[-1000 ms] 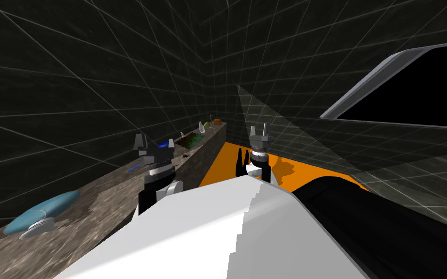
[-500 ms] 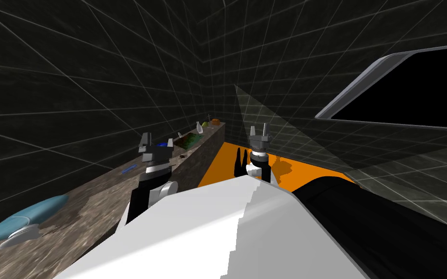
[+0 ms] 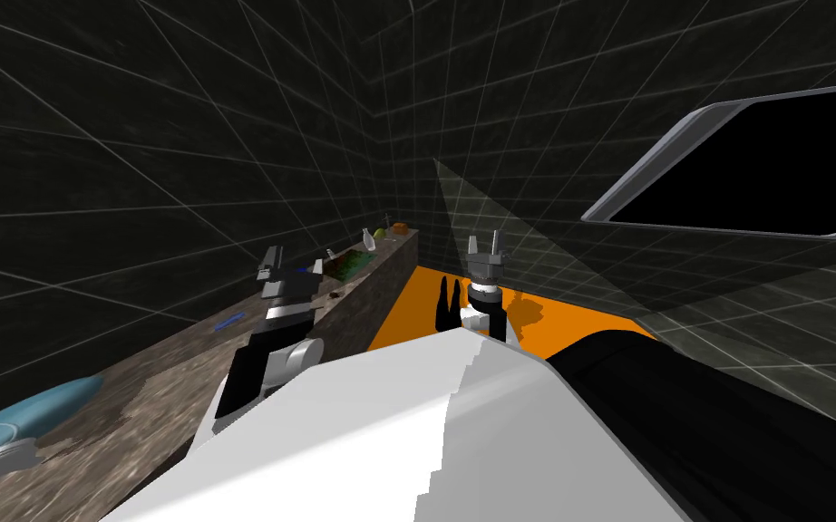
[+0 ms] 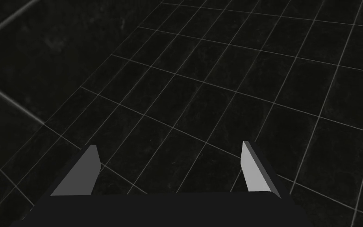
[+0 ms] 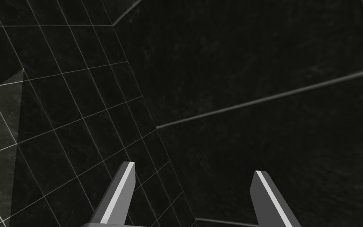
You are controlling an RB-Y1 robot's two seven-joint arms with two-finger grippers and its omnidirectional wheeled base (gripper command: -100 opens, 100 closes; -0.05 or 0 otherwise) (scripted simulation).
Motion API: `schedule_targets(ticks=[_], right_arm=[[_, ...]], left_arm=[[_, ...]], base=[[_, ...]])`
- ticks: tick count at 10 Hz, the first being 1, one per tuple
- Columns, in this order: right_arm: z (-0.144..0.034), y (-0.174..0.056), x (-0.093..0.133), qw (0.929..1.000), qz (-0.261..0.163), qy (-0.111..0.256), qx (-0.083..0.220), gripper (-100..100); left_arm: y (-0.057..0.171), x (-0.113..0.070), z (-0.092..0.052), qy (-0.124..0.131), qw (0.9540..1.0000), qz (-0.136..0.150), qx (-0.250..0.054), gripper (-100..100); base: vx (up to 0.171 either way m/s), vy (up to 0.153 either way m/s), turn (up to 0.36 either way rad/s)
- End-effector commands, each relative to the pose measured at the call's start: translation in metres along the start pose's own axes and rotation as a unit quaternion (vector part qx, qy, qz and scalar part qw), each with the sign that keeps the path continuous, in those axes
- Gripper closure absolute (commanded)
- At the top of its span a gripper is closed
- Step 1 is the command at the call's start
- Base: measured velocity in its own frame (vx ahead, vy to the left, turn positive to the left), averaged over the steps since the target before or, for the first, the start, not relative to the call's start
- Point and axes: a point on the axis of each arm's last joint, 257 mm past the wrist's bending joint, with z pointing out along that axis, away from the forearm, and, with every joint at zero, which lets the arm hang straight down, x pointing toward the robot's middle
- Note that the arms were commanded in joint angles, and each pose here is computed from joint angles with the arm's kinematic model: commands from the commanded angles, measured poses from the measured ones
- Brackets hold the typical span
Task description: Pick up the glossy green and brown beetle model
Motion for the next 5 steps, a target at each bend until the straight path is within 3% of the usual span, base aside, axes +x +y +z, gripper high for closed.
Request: schedule_targets(ticks=[1, 5], right_arm=[[0.000, 0.000, 0.000, 1.0000, 0.000, 0.000, 0.000, 0], [0.000, 0.000, 0.000, 1.0000, 0.000, 0.000, 0.000, 0]], left_arm=[[0.006, -0.004, 0.002, -0.002, 0.9999, -0.007, -0.014, -100], [0.017, -0.017, 0.009, -0.010, 0.9981, -0.034, -0.051, -100]], base=[[0.008, -0.039, -0.022], [0.018, -0.051, -0.037]])
